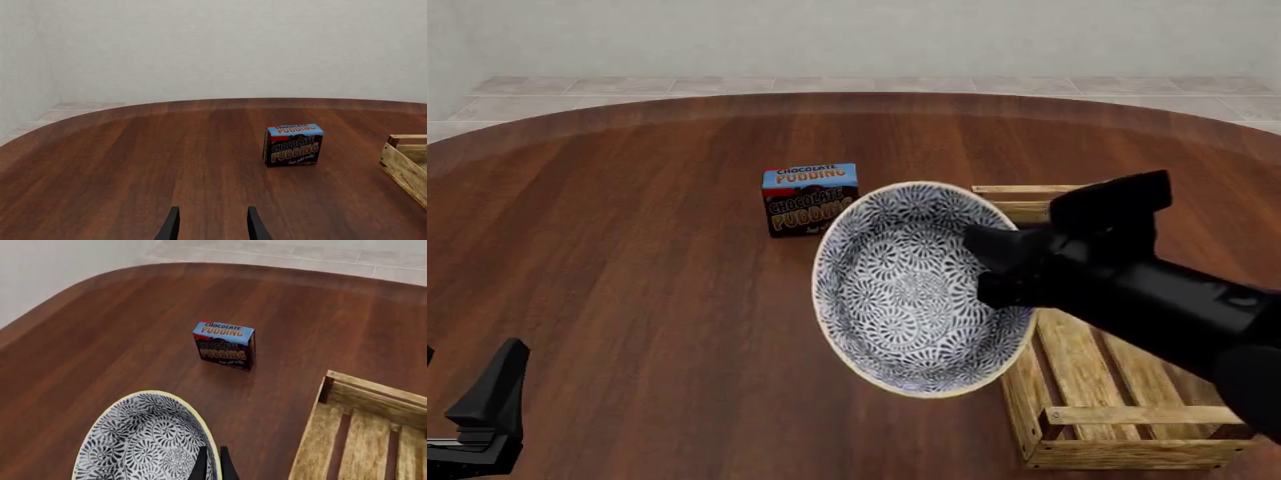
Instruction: Pick up the bowl on the left and put it in the tray.
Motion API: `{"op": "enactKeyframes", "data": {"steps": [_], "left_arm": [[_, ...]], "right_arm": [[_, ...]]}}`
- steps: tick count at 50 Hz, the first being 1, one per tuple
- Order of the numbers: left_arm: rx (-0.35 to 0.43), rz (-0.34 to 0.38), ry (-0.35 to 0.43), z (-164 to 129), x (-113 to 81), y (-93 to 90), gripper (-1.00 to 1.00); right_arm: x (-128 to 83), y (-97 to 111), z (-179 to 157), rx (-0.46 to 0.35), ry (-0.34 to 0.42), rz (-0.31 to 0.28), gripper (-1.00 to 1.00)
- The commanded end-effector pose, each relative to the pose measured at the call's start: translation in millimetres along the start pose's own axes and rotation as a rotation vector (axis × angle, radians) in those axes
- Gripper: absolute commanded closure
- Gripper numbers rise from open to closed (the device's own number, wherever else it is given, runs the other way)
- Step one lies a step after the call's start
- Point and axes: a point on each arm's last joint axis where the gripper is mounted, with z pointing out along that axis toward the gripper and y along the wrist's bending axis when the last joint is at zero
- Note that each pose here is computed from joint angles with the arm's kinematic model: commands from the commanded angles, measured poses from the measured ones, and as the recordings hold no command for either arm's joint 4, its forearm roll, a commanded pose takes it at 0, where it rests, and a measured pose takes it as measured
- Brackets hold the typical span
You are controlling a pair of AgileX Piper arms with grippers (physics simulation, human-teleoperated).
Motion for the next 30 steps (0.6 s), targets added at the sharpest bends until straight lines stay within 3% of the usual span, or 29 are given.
{"op": "enactKeyframes", "data": {"steps": [1,30], "left_arm": [[0.000,0.000,0.000,0,0.0,0.0,-1.00],[0.000,0.000,0.000,0,0.0,0.0,-1.00]], "right_arm": [[-6,-2,-4,0.011,-0.022,0.053,1.00],[-6,-16,-18,0.069,-0.063,0.122,1.00]]}}
